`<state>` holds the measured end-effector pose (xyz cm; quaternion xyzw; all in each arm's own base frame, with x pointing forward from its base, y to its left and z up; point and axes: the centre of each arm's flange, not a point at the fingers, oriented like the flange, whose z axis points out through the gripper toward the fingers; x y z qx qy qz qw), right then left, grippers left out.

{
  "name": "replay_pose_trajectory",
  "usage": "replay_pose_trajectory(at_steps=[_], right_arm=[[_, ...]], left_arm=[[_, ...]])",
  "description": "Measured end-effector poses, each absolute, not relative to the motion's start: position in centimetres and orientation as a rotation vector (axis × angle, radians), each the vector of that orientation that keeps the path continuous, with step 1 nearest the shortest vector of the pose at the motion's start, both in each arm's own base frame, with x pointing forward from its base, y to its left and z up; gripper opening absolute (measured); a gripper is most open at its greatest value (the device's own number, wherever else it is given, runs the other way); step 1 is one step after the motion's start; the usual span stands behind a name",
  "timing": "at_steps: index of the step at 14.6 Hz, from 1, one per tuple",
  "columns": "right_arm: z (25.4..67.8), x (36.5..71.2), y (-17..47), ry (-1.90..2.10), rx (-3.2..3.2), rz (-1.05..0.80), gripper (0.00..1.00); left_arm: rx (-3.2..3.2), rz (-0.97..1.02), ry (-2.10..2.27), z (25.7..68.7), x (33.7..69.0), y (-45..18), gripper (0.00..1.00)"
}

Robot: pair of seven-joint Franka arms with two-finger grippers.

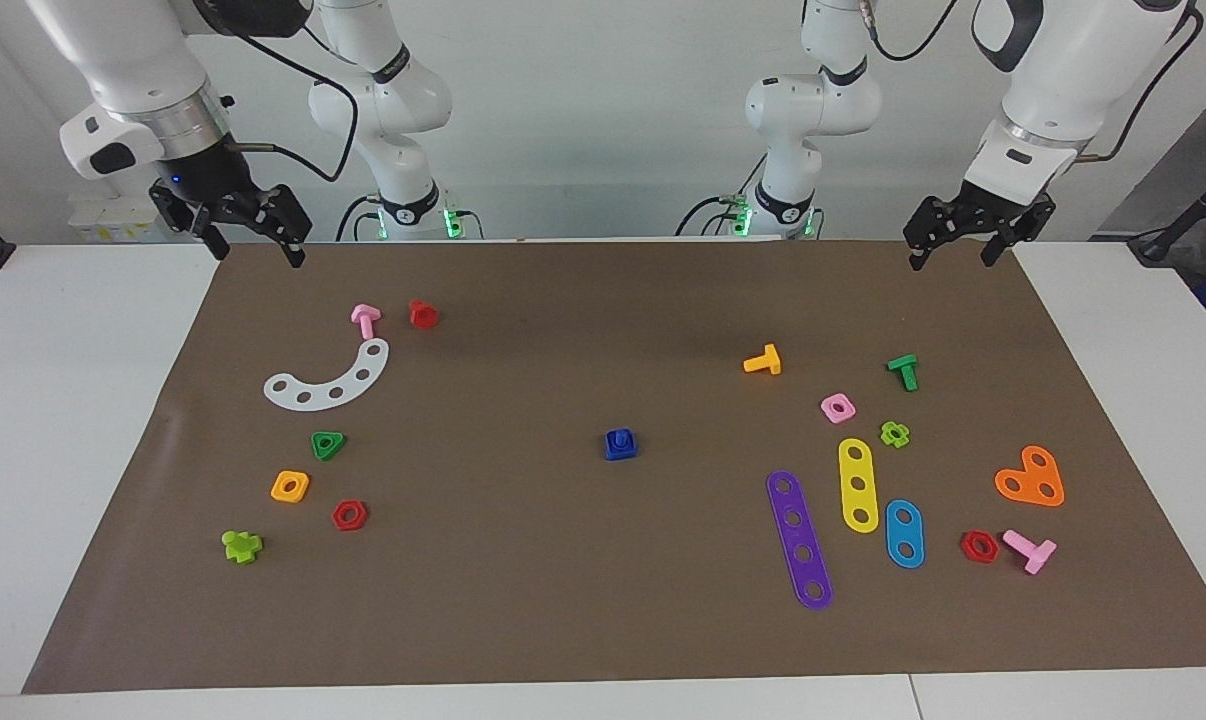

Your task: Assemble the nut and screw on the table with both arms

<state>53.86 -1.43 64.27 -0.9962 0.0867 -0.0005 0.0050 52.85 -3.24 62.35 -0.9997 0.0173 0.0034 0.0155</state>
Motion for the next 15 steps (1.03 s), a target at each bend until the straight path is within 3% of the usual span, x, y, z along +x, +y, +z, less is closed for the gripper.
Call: replay_pose_trajectory(at_steps=[15], right_arm=[[64.27,53.86,-1.43,0.272,-3.12,-0.002,1.0]], left_arm=[[-3.118,-0.083,0.066,62.75,53.57,-2.98,1.0]])
